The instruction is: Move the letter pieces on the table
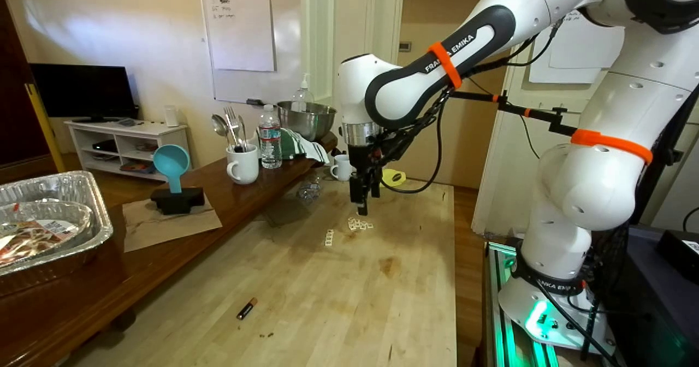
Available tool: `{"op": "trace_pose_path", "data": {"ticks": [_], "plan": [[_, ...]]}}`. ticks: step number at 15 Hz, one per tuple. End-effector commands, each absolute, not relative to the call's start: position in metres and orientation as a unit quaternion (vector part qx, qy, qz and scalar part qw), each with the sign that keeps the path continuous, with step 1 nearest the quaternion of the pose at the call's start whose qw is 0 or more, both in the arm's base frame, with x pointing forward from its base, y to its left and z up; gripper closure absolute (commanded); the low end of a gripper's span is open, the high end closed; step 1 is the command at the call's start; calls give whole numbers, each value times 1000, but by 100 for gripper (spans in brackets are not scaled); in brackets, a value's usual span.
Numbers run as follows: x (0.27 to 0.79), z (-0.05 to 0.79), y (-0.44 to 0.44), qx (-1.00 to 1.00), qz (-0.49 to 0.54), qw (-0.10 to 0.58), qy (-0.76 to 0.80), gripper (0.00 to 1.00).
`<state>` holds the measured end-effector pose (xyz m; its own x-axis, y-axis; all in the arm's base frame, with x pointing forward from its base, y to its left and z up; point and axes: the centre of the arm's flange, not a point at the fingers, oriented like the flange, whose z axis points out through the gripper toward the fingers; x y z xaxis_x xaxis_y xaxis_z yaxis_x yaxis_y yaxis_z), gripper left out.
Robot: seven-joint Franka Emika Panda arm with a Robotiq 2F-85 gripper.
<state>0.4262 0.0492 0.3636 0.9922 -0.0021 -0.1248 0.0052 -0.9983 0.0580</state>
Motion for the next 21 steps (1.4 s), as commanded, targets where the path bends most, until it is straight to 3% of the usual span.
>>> {"op": "trace_pose_path", "data": {"ticks": [1, 21], "plan": [[426, 364, 49, 998, -62, 29, 1, 0], [468, 340, 37, 999, 7, -31, -16, 0]]}}
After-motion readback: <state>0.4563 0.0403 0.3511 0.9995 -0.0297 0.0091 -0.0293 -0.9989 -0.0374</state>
